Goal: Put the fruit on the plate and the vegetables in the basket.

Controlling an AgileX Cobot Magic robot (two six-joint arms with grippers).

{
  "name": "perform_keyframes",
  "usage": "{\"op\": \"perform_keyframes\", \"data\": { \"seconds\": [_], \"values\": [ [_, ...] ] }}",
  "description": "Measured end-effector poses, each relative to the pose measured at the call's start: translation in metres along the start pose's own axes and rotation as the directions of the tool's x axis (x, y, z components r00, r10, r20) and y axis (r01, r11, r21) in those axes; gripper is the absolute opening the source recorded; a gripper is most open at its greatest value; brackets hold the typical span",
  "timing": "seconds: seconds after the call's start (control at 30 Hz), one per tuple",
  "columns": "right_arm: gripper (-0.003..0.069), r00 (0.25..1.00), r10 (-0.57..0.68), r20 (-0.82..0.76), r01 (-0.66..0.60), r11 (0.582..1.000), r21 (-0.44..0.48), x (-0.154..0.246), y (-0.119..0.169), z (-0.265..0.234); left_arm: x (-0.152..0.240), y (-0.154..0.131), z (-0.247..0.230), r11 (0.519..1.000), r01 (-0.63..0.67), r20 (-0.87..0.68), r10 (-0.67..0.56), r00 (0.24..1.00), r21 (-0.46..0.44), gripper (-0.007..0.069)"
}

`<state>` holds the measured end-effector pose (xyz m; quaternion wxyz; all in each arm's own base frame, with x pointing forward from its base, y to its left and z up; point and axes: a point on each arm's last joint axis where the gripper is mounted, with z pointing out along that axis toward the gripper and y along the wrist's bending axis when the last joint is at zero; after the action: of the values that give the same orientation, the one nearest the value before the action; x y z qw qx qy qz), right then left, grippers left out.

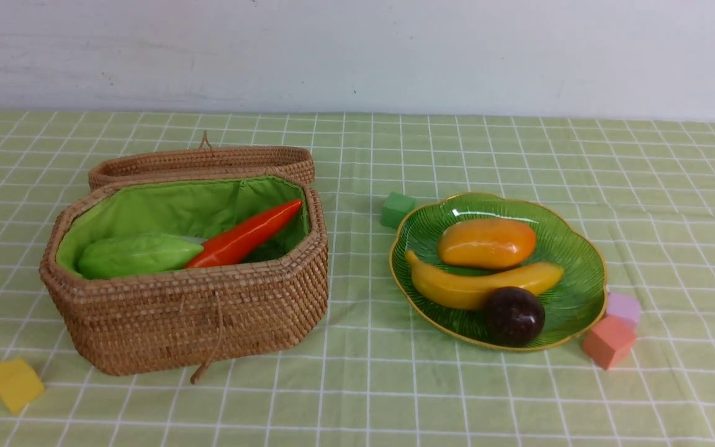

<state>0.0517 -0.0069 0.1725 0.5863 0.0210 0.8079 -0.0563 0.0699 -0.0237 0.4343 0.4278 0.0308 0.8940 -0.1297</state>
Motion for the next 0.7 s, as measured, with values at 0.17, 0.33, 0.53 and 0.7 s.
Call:
{"op": "perform_keyframes", "data": {
  "seconds": [0.17, 0.33, 0.53, 0.7],
  "values": [
    [0.024, 1.0, 0.0, 0.0, 0.0, 1.0, 0.0, 0.0, 0.0, 0.0, 0.053, 0.009, -0.031, 0.994, 0.099, 0.1, -0.103, 0.99, 0.038, -0.0013],
    [0.024, 1.0, 0.0, 0.0, 0.0, 1.0, 0.0, 0.0, 0.0, 0.0, 0.097, 0.017, -0.014, 0.984, 0.17, 0.054, -0.173, 0.983, 0.054, -0.0013],
    [0.024, 1.0, 0.0, 0.0, 0.0, 1.0, 0.0, 0.0, 0.0, 0.0, 0.118, 0.018, 0.022, 0.968, 0.227, 0.0, -0.229, 0.973, 0.104, -0.0013],
    [0.024, 1.0, 0.0, 0.0, 0.0, 1.0, 0.0, 0.0, 0.0, 0.0, 0.126, 0.02, 0.035, 0.966, 0.241, -0.041, -0.238, 0.97, 0.095, -0.0013]
  ]
}}
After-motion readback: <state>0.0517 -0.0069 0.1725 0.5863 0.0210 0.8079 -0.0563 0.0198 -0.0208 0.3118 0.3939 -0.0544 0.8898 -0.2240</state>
